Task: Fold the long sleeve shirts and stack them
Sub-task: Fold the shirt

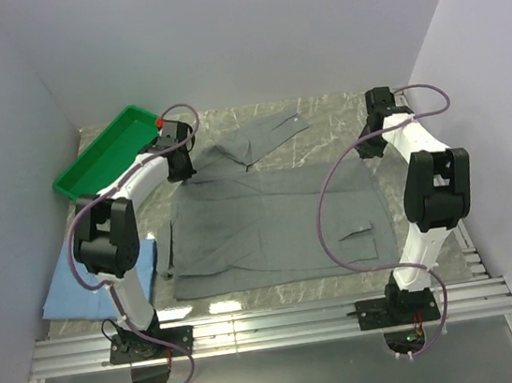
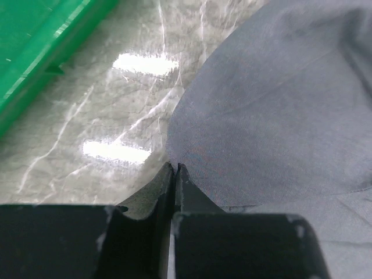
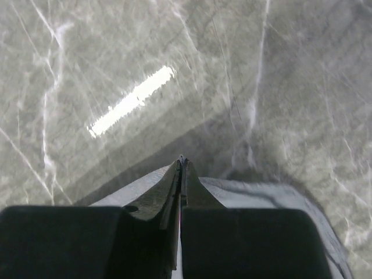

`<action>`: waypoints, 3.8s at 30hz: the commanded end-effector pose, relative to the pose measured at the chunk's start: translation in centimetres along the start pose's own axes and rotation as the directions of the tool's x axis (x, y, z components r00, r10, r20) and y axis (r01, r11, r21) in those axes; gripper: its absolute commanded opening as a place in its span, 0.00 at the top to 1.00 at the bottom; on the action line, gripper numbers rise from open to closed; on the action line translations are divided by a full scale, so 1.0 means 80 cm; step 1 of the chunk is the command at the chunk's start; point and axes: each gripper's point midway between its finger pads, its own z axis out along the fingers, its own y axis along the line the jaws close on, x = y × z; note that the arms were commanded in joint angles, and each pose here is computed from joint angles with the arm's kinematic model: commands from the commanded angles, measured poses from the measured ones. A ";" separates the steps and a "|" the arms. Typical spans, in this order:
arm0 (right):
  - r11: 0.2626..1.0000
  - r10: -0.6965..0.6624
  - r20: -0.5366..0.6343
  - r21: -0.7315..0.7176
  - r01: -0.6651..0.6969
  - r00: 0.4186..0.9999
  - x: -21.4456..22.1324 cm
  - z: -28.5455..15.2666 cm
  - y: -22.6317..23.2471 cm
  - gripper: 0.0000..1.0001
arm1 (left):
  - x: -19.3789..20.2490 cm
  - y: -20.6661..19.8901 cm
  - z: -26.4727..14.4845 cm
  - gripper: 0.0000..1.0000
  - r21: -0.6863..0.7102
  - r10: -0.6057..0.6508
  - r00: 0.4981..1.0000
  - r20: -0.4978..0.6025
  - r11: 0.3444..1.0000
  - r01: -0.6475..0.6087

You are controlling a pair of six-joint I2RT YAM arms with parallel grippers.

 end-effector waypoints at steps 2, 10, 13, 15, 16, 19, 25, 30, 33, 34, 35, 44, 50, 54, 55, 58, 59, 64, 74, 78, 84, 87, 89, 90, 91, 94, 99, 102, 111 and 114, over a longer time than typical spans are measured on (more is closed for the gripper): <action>0.999 0.025 0.061 -0.041 -0.023 0.998 -0.005 -0.028 -0.003 1.00 | -0.016 0.008 -0.035 0.99 0.019 -0.032 0.997 0.075 0.999 0.031; 0.992 0.089 0.064 -0.100 -0.082 0.994 0.020 -0.051 -0.009 1.00 | 0.024 0.017 -0.064 0.99 0.065 -0.078 0.996 0.041 0.995 0.075; 0.987 0.110 0.059 -0.124 -0.102 0.992 0.033 -0.056 -0.013 1.00 | 0.042 0.027 -0.068 1.00 0.048 -0.084 0.996 0.028 0.995 0.082; 0.985 0.121 0.056 -0.127 -0.113 0.991 0.041 -0.058 -0.018 1.00 | 0.049 0.033 -0.071 0.99 0.039 -0.087 0.996 0.027 0.996 0.086; 0.984 0.123 0.055 -0.135 -0.114 0.991 0.045 -0.060 -0.017 1.00 | 0.059 0.036 -0.069 0.99 0.033 -0.088 0.996 0.014 0.996 0.087; 0.982 0.133 0.051 -0.144 -0.125 0.990 0.057 -0.061 -0.024 1.00 | 0.074 0.040 -0.073 0.98 0.038 -0.095 0.995 0.007 0.995 0.095; 0.978 0.151 0.030 -0.151 -0.145 0.988 0.089 -0.058 -0.039 1.00 | 0.109 0.043 -0.076 0.91 0.024 -0.125 0.992 -0.027 0.992 0.126; 0.974 0.168 -0.027 -0.149 -0.170 0.985 0.129 -0.042 -0.053 1.00 | 0.154 0.051 -0.072 0.84 -0.009 -0.184 0.978 -0.102 0.983 0.184; 0.974 0.171 -0.055 -0.141 -0.177 0.984 0.147 -0.035 -0.060 0.99 | 0.171 0.051 -0.070 0.80 -0.018 -0.231 0.963 -0.135 0.973 0.231; 0.975 0.171 -0.059 -0.138 -0.177 0.984 0.151 -0.033 -0.061 0.98 | 0.178 0.054 -0.070 0.79 -0.026 -0.248 0.958 -0.143 0.969 0.247; 0.977 0.166 -0.062 -0.128 -0.172 0.984 0.156 -0.031 -0.065 0.96 | 0.180 0.055 -0.071 0.78 -0.027 -0.256 0.956 -0.143 0.967 0.255; 0.984 0.165 0.053 -0.077 -0.161 0.985 0.135 -0.052 -0.087 0.83 | 0.168 0.085 -0.081 0.46 -0.079 -0.318 0.943 -0.095 0.947 0.311; 0.986 0.046 0.174 -0.168 -0.017 0.984 0.103 -0.096 -0.044 0.60 | 0.117 0.074 -0.104 0.16 0.010 -0.266 0.963 -0.033 0.964 0.267; 0.933 -0.097 0.226 -0.317 0.167 0.969 0.103 -0.126 0.025 0.50 | 0.090 0.045 -0.111 0.13 0.117 -0.236 0.971 -0.035 0.964 0.238; 0.911 -0.125 0.239 -0.358 0.207 0.963 0.101 -0.137 0.046 0.49 | 0.084 0.041 -0.109 0.13 0.133 -0.225 0.974 -0.027 0.965 0.227; 0.841 -0.224 0.227 -0.447 0.306 0.948 0.117 -0.145 0.096 0.49 | 0.073 0.032 -0.102 0.12 0.155 -0.194 0.981 -0.027 0.968 0.196; 0.829 -0.252 0.204 -0.459 0.320 0.946 0.126 -0.137 0.108 0.49 | 0.074 0.030 -0.096 0.12 0.151 -0.183 0.982 -0.039 0.971 0.187; 0.749 -0.381 0.152 -0.527 0.401 0.912 0.172 -0.131 0.171 0.52 | 0.060 0.015 -0.078 0.14 0.174 -0.139 0.989 -0.046 0.974 0.145; 0.639 -0.622 0.035 -0.554 0.533 0.782 0.296 -0.087 0.213 0.57 | 0.021 -0.017 -0.047 0.13 0.210 -0.099 0.995 -0.020 0.972 0.101; 0.585 -0.717 0.026 -0.523 0.620 0.697 0.329 -0.083 0.200 0.57 | -0.007 -0.034 -0.039 0.13 0.236 -0.089 0.996 0.029 0.968 0.080; 0.557 -0.771 0.019 -0.463 0.689 0.636 0.343 -0.079 0.172 0.57 | -0.039 -0.049 -0.005 0.12 0.215 -0.039 0.997 0.067 0.976 0.023; 0.556 -0.762 0.052 -0.458 0.694 0.645 0.333 -0.092 0.173 0.57 | -0.050 -0.058 0.017 0.12 0.206 -0.015 0.998 0.067 0.979 0.001; 0.554 -0.746 0.089 -0.467 0.689 0.660 0.322 -0.108 0.178 0.55 | -0.055 -0.064 0.030 0.14 0.198 0.010 0.996 0.085 0.980 -0.027; 0.554 -0.740 0.104 -0.467 0.689 0.665 0.318 -0.114 0.180 0.52 | -0.056 -0.065 0.034 0.14 0.186 0.020 0.996 0.092 0.982 -0.037; 0.557 -0.728 0.120 -0.470 0.685 0.675 0.311 -0.122 0.181 0.50 | -0.051 -0.069 0.041 0.15 0.180 0.035 0.996 0.087 0.982 -0.050; 0.565 -0.705 0.147 -0.475 0.675 0.694 0.303 -0.139 0.182 0.38 | -0.052 -0.080 0.053 0.16 0.170 0.072 0.991 0.114 0.981 -0.091; 0.570 -0.689 0.168 -0.474 0.671 0.705 0.296 -0.155 0.173 0.32 | -0.053 -0.095 0.068 0.21 0.155 0.118 0.984 0.132 0.978 -0.138; 0.575 -0.677 0.180 -0.476 0.665 0.714 0.292 -0.164 0.165 0.32 | -0.050 -0.098 0.082 0.23 0.120 0.132 0.983 0.127 0.982 -0.148; 0.629 -0.622 0.230 -0.422 0.653 0.749 0.274 -0.173 0.140 0.32 | -0.005 -0.125 0.104 0.58 0.122 0.202 0.977 0.068 0.970 -0.209; 0.644 -0.613 0.235 -0.405 0.649 0.755 0.271 -0.173 0.134 0.33 | 0.000 -0.129 0.101 0.87 0.124 0.209 0.976 0.057 0.969 -0.214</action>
